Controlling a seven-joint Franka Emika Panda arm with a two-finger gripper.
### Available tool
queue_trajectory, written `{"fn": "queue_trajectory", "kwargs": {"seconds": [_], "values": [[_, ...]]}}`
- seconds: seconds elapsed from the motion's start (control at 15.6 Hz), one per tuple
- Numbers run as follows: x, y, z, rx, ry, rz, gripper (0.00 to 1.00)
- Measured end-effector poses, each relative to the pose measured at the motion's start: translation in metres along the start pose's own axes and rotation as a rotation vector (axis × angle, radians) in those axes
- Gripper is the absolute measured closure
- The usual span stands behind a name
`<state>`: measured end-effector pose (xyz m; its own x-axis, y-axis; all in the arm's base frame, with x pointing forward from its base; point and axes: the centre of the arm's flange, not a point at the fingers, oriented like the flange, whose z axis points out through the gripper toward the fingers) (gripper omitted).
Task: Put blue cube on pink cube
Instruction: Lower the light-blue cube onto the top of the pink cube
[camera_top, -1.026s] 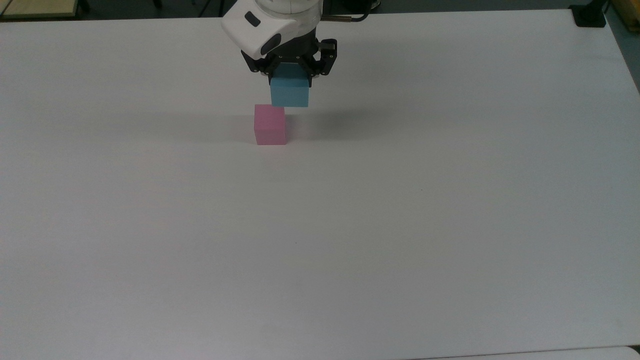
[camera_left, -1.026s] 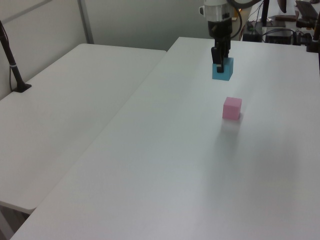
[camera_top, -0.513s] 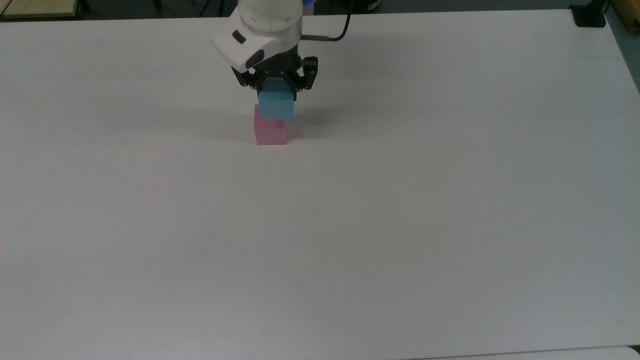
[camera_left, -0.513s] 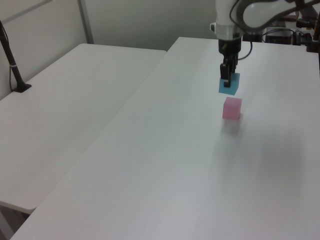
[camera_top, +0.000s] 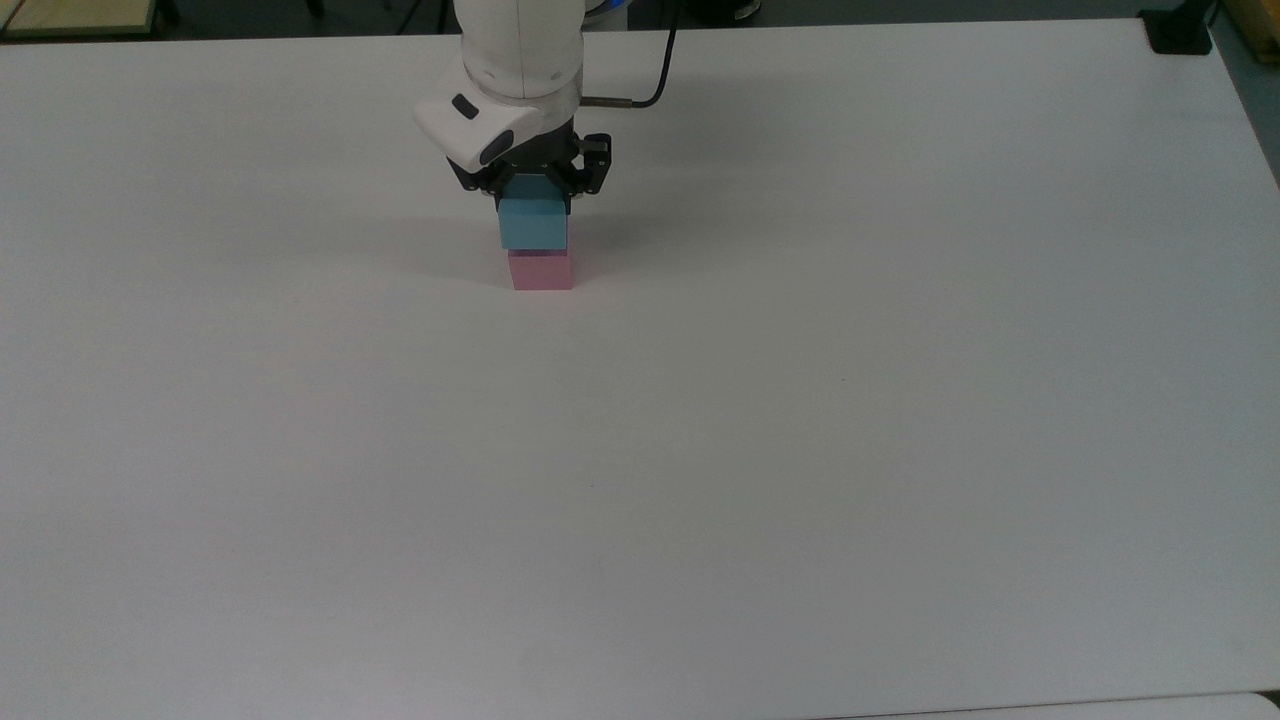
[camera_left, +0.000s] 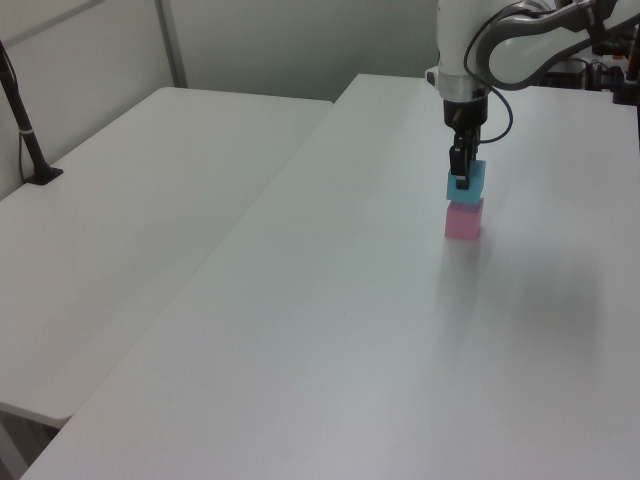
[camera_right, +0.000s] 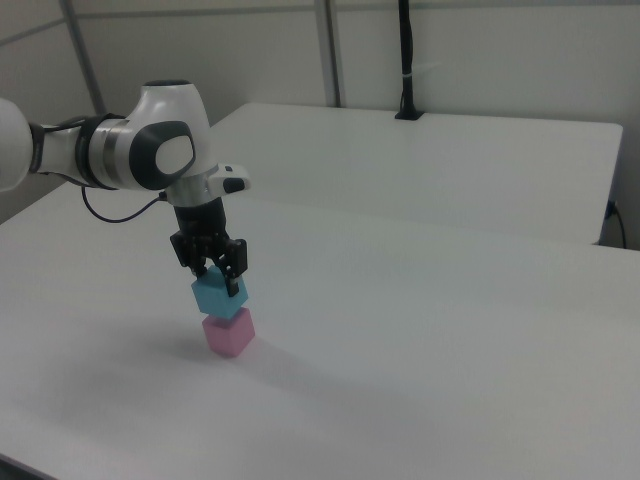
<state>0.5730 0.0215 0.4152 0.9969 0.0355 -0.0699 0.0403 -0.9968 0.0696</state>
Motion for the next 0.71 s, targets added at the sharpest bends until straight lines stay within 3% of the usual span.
{"fn": "queue_trajectory", "kwargs": {"seconds": [0.32, 0.38, 0.58, 0.71], "values": [[0.0006, -0.0005, 0.0064, 0.0, -0.012, -0.001, 0.37], [0.001, -0.0007, 0.0079, 0.0, -0.014, -0.001, 0.32], [0.0013, -0.0008, 0.0089, 0.0, -0.014, -0.001, 0.02], [0.0014, -0.0008, 0.0089, 0.0, -0.014, -0.001, 0.0]]}}
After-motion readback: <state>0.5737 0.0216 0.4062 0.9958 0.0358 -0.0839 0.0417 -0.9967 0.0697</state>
